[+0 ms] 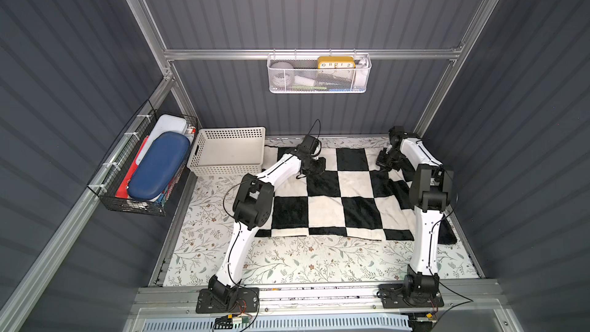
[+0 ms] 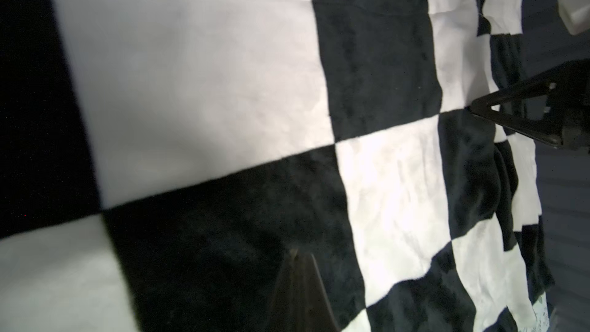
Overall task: Roll up the pillowcase
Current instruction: Adjust the pillowcase at the center of the board, then fold the pillowcase at the center of the board.
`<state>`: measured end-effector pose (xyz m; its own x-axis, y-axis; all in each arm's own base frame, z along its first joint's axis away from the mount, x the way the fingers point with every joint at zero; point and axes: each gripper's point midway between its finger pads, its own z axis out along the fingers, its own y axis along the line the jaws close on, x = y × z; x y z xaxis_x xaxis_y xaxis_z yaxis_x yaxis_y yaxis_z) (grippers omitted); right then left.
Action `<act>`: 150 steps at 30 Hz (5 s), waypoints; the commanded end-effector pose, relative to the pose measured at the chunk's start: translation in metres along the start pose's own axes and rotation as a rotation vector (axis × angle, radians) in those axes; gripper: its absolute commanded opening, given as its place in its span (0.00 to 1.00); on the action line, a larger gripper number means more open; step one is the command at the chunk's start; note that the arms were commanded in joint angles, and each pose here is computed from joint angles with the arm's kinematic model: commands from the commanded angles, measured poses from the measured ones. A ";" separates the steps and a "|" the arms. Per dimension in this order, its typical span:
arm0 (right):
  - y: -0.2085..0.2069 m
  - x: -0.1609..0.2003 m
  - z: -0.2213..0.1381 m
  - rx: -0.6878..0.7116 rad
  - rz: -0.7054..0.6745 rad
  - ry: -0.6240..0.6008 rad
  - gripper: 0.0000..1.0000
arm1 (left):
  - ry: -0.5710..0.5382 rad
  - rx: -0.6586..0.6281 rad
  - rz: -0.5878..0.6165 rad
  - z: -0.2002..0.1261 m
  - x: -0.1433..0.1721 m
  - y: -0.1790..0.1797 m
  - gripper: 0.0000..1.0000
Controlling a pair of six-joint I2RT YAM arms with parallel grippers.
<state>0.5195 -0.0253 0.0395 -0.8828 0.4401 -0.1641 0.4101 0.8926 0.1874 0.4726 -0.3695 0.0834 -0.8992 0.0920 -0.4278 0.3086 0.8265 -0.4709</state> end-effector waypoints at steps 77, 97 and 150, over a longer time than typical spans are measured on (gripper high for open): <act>-0.001 0.218 -0.124 -0.247 0.058 0.091 0.16 | -0.068 -0.842 -1.298 -0.192 0.267 0.183 0.71; -0.001 0.219 -0.128 -0.251 0.056 0.083 0.16 | -0.069 -0.929 -1.156 -0.160 0.265 0.218 0.47; -0.353 0.317 -0.150 0.677 1.291 0.054 0.88 | 0.025 -0.477 -0.815 -0.176 0.206 0.132 0.00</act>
<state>0.1279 -0.1790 0.0550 0.0517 0.9965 0.0660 0.9984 -0.0532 0.0201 0.2679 -0.1357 0.0631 -0.7580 -0.6462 -0.0886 -0.6148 0.7533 -0.2335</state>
